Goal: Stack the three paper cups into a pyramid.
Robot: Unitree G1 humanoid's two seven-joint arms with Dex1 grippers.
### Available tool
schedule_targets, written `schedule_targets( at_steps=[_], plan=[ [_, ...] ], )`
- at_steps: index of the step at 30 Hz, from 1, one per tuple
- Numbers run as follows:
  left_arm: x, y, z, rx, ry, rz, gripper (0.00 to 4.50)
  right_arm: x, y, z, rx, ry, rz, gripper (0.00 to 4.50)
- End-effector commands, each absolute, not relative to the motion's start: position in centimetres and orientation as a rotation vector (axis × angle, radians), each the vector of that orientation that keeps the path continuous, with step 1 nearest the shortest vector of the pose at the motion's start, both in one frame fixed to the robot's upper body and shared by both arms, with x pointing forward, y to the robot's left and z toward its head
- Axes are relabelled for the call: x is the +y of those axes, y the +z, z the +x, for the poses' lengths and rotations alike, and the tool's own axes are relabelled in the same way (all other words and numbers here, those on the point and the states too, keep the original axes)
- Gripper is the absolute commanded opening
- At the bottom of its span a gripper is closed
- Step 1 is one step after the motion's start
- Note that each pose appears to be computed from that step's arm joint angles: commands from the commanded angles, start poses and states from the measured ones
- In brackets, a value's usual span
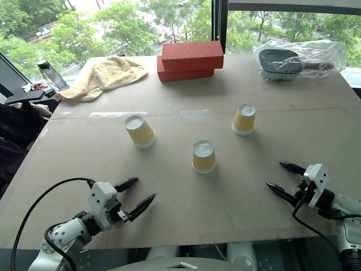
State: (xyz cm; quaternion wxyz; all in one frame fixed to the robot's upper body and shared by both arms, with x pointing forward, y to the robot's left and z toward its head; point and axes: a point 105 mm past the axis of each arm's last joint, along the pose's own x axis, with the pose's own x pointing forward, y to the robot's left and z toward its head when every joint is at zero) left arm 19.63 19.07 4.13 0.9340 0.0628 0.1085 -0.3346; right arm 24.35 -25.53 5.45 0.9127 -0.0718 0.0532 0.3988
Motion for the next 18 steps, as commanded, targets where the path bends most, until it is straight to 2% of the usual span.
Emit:
schedule_targets(
  at_steps=[1,18],
  plan=[
    [19.18,2.43,18.99,0.29,-0.682,0.1,4.5,-25.46,5.66,24.22,0.098,0.822,-0.144,4.44],
    [19.42,3.23,19.95,0.234,-0.68,0.093,4.5,-25.05,5.8,24.45,0.082,0.835,-0.149,4.44]
  ],
)
